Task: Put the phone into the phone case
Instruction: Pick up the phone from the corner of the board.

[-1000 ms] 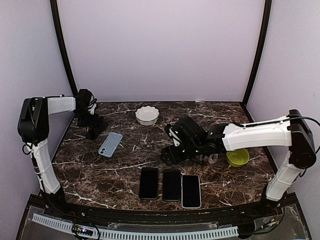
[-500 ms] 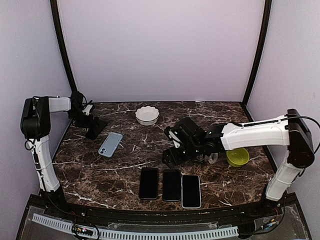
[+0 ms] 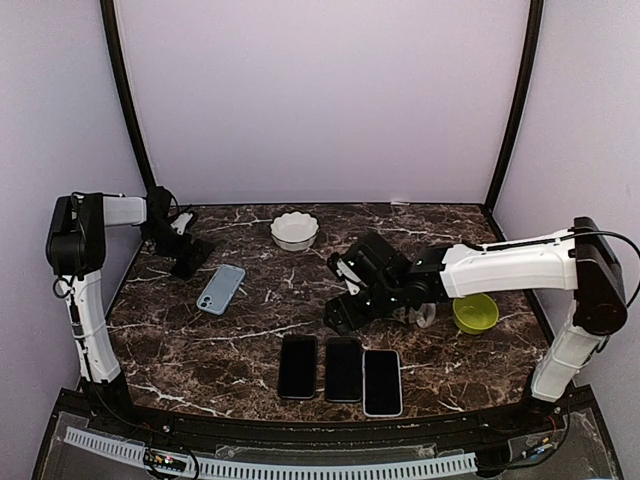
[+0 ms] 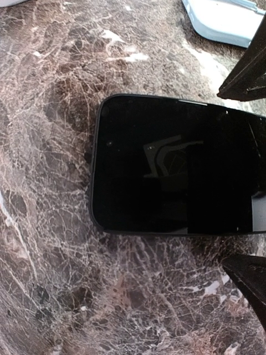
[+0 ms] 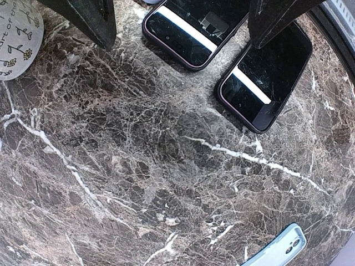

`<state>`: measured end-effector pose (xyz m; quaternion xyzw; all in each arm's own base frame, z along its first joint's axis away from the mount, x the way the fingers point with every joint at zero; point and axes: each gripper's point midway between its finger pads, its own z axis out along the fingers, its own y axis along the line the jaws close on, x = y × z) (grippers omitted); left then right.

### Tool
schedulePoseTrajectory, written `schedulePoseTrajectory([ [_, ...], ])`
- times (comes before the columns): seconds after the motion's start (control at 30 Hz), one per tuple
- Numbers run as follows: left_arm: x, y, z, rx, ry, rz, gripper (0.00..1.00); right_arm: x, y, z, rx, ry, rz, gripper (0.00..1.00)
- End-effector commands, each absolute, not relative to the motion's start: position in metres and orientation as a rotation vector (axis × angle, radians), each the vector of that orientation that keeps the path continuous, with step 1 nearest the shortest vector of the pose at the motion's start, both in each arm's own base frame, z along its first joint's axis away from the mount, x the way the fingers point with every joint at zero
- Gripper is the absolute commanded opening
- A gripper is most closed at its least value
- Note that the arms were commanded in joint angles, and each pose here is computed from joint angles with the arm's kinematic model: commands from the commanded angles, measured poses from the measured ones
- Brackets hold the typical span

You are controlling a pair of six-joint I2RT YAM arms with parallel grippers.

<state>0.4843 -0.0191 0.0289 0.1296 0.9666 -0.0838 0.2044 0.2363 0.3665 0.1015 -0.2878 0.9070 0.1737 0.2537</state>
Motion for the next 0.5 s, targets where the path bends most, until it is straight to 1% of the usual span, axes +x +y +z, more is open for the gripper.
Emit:
schedulePoseTrajectory([
  [0.0, 0.457, -0.036, -0.012, 0.49, 2.819, -0.183, 0.96, 0.243, 0.37, 0.105, -0.785, 2.455, 0.476, 0.83],
  [0.1, 0.452, -0.039, -0.019, 0.544, 2.846, -0.11, 0.89, 0.244, 0.369, 0.105, -0.787, 2.453, 0.468, 0.83],
  [0.2, 0.449, -0.041, -0.021, 0.569, 2.869, -0.068, 0.74, 0.246, 0.368, 0.107, -0.791, 2.451, 0.457, 0.83],
  [0.23, 0.449, -0.04, -0.021, 0.568, 2.871, -0.061, 0.71, 0.246, 0.368, 0.107, -0.793, 2.45, 0.456, 0.83],
  [0.27, 0.448, -0.04, -0.021, 0.566, 2.877, -0.063, 0.65, 0.246, 0.368, 0.108, -0.792, 2.449, 0.456, 0.83],
  [0.37, 0.447, -0.048, -0.018, 0.562, 2.876, -0.127, 0.54, 0.246, 0.368, 0.11, -0.788, 2.444, 0.459, 0.83],
  [0.43, 0.448, -0.052, -0.013, 0.552, 2.874, -0.158, 0.44, 0.246, 0.367, 0.112, -0.785, 2.442, 0.459, 0.83],
  [0.47, 0.449, -0.054, -0.009, 0.543, 2.867, -0.178, 0.41, 0.246, 0.367, 0.112, -0.782, 2.442, 0.458, 0.83],
])
